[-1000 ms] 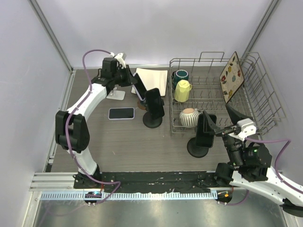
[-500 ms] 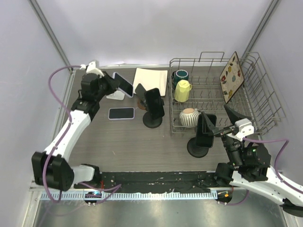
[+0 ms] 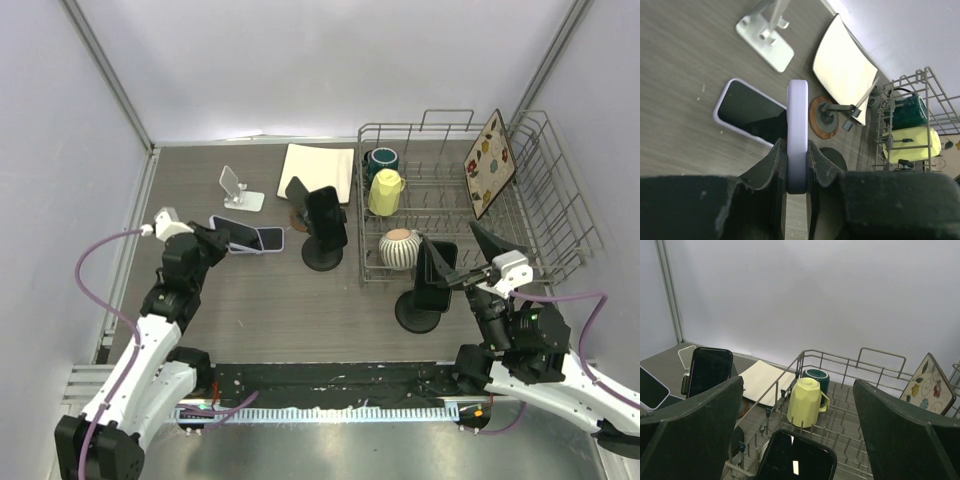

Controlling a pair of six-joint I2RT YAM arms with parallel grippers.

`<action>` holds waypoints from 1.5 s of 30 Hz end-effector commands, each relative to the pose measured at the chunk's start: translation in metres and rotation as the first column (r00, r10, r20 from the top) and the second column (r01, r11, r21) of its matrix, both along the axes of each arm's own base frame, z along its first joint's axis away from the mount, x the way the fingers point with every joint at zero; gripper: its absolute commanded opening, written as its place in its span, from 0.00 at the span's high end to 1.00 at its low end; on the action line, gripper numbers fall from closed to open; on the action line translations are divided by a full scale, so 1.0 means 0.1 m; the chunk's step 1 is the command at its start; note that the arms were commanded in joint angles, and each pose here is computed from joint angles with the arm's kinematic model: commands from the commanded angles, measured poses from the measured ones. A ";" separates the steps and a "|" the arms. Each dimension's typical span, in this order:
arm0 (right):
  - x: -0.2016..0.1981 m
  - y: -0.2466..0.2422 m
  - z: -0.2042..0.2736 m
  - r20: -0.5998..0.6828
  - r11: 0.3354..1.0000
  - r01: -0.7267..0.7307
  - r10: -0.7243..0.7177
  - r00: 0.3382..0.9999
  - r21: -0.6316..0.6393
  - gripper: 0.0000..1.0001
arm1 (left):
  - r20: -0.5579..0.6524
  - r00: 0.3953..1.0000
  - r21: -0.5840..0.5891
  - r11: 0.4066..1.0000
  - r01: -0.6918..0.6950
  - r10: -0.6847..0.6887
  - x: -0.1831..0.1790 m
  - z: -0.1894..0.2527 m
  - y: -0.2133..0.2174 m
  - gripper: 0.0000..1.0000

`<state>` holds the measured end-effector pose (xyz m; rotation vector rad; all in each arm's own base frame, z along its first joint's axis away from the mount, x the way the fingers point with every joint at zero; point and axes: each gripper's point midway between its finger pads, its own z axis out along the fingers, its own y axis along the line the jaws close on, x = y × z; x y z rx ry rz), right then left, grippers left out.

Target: Remove the phone from the phone stand

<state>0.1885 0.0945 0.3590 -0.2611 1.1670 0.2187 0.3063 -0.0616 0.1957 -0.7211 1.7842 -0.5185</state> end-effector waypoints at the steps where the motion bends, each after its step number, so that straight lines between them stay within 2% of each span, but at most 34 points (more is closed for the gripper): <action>1: -0.02 -0.01 0.14 0.014 0.999 -0.016 0.015 1.000 0.031 0.03 | 0.080 0.993 -0.110 0.991 -0.077 0.086 -0.02 0.03 0.07 1.00; 5: -0.02 0.01 0.13 0.012 1.000 -0.017 0.017 1.000 0.025 0.03 | 0.083 0.996 -0.193 0.981 -0.019 0.036 0.05 -0.18 -0.09 1.00; 10: -0.01 0.02 0.12 0.008 1.000 -0.018 0.018 1.000 0.016 0.03 | 0.026 0.999 -0.199 0.979 0.040 -0.036 0.13 -0.46 -0.25 1.00; 11: -0.02 0.02 0.11 0.009 1.000 -0.019 0.019 1.000 0.019 0.03 | 0.048 0.998 -0.214 0.975 0.059 -0.049 0.17 -0.43 -0.29 1.00; 17: -0.01 0.00 0.12 0.009 1.000 -0.011 0.011 1.000 0.017 0.03 | 0.020 0.997 -0.286 0.955 0.077 -0.074 0.21 -0.66 -0.40 1.00; 28: -0.01 0.01 0.11 0.005 1.000 -0.008 0.008 1.000 0.010 0.03 | -0.060 0.994 -0.302 0.951 0.068 -0.091 0.08 -0.92 -0.42 1.00; 31: 0.00 0.01 0.10 0.003 1.000 -0.007 0.007 1.000 0.011 0.03 | -0.088 0.993 -0.314 0.948 0.045 -0.077 0.01 -1.03 -0.40 0.89; 32: 0.00 0.02 0.09 0.002 1.000 -0.008 0.008 1.000 0.006 0.03 | -0.098 0.992 -0.312 0.949 0.039 -0.073 -0.02 -1.08 -0.39 0.80; 38: 0.00 0.03 0.09 0.000 1.000 -0.010 0.010 1.000 0.002 0.03 | -0.131 0.989 -0.291 0.956 0.030 -0.070 -0.08 -1.16 -0.37 0.50; 45: 0.01 0.04 0.08 -0.004 1.000 -0.007 0.007 1.000 -0.003 0.03 | -0.208 0.974 -0.221 0.974 0.046 -0.093 -0.18 -1.29 -0.34 0.29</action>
